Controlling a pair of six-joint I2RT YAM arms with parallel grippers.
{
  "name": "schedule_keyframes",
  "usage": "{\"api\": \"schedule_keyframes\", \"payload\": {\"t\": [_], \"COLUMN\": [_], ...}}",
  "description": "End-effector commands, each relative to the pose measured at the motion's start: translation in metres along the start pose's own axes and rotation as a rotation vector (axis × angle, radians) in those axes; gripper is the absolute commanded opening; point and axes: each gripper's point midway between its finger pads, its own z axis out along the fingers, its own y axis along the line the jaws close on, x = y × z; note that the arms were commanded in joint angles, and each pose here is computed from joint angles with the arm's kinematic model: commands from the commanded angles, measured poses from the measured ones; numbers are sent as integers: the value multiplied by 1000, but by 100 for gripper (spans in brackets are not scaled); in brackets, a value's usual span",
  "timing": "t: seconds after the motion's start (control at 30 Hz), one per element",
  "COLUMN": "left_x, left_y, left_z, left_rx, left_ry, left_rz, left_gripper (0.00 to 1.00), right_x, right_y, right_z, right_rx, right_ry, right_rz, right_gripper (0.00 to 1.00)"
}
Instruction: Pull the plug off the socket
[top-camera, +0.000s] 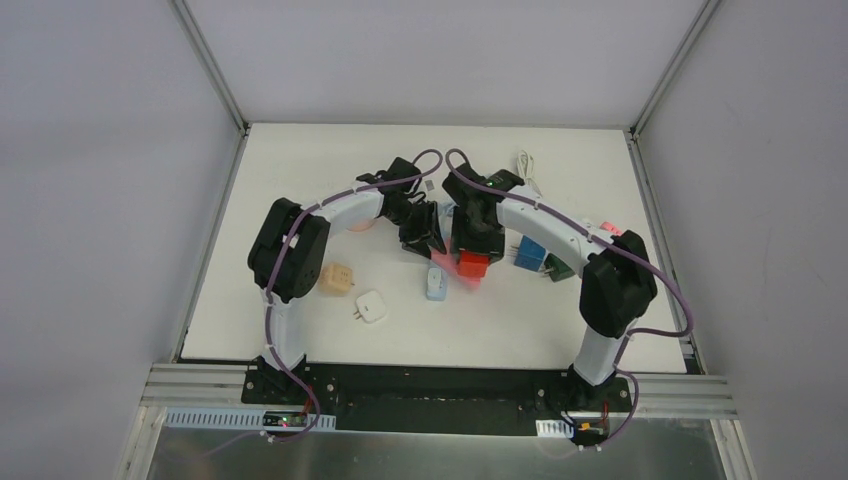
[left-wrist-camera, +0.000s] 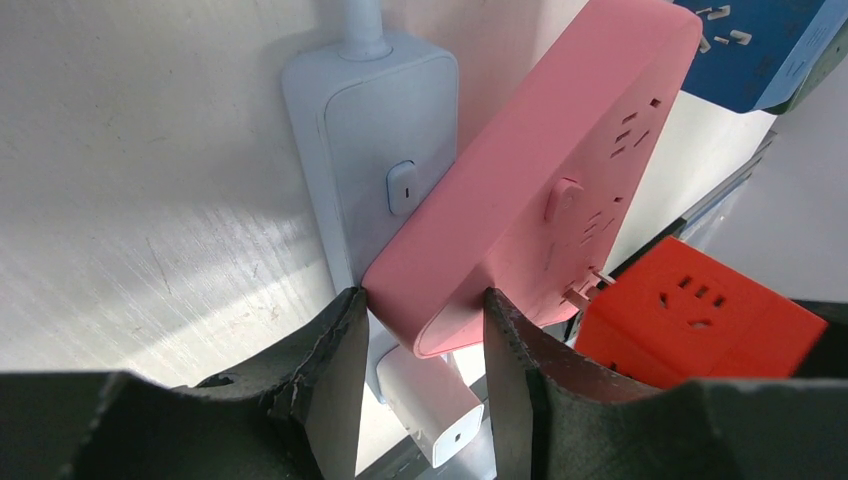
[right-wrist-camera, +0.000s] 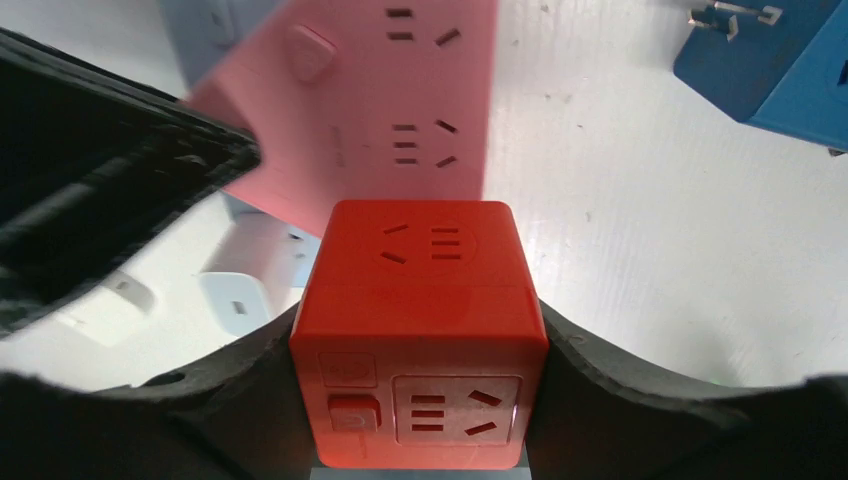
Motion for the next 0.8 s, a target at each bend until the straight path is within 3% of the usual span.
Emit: {"api": "schedule_keyframes", "payload": {"t": [0.0,0.43,0.6,0.77], "left_x": [91,83,74,62], "left_y": [91,82,67,48], "left_z": [35,32,27,21], "left_rx": [-362,-345,-303,-250], "left_ry": [302,296,282,249], "left_rz": [-43,-28,-6,7], "left_gripper": [17,18,22,28], "right_x": [-63,-56,-45,-24], "right_y": [39,34,1,-44], "right_z": [-36,-53,-61,-44], "right_rx": [-82,-236,-256,-172], "right_ry": [-227,-220,-233,-223], "right_rz": [88,104,163,235], "right_gripper": [0,0,0,10]}}
